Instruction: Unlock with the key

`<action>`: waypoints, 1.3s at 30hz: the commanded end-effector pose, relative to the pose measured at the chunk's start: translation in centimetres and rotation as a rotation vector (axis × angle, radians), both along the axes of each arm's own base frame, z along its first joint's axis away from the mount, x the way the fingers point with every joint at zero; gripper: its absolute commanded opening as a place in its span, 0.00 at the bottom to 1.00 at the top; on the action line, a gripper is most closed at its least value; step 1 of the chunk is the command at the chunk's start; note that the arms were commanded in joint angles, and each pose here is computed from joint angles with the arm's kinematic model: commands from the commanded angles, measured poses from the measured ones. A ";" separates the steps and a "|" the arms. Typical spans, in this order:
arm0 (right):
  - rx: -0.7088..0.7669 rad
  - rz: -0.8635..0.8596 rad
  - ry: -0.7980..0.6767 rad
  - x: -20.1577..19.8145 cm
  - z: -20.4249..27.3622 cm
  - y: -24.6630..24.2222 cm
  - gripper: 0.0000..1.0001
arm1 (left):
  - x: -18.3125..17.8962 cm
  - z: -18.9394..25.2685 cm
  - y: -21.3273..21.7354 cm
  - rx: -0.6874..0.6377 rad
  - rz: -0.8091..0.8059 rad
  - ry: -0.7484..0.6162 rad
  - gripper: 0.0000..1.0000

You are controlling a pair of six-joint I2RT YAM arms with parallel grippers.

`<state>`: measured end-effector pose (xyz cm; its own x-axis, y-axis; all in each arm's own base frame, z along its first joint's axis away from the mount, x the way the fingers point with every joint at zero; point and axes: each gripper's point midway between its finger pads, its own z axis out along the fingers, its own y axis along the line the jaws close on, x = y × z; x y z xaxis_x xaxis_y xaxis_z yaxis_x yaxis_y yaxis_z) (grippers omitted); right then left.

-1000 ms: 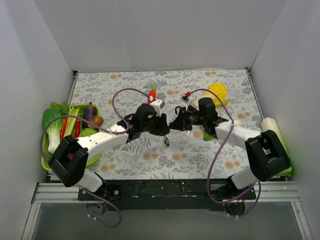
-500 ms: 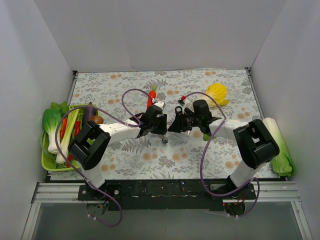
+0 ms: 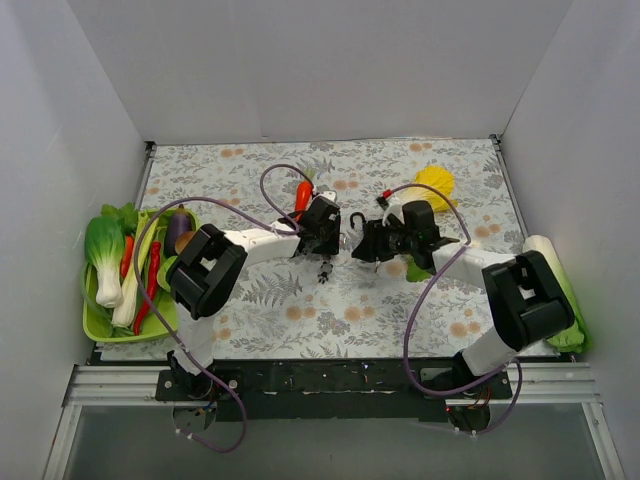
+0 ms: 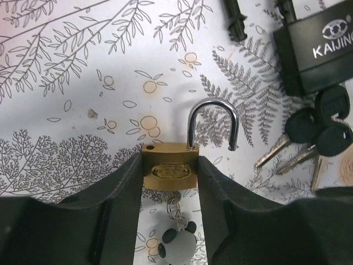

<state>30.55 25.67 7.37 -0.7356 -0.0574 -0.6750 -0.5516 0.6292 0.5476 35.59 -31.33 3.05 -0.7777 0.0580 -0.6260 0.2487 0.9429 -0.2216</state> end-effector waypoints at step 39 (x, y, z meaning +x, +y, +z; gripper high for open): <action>-0.135 -0.354 -0.350 -1.7 11.1 -10.2 0.60 | 4.7 7.0 1.4 -0.148 0.080 -0.209 0.98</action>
<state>27.59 16.06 16.73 -0.5006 0.0418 -0.8647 -0.4321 0.8534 0.2914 39.92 -29.64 3.68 -0.7657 -0.0218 -0.6428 0.1495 0.9660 -0.2108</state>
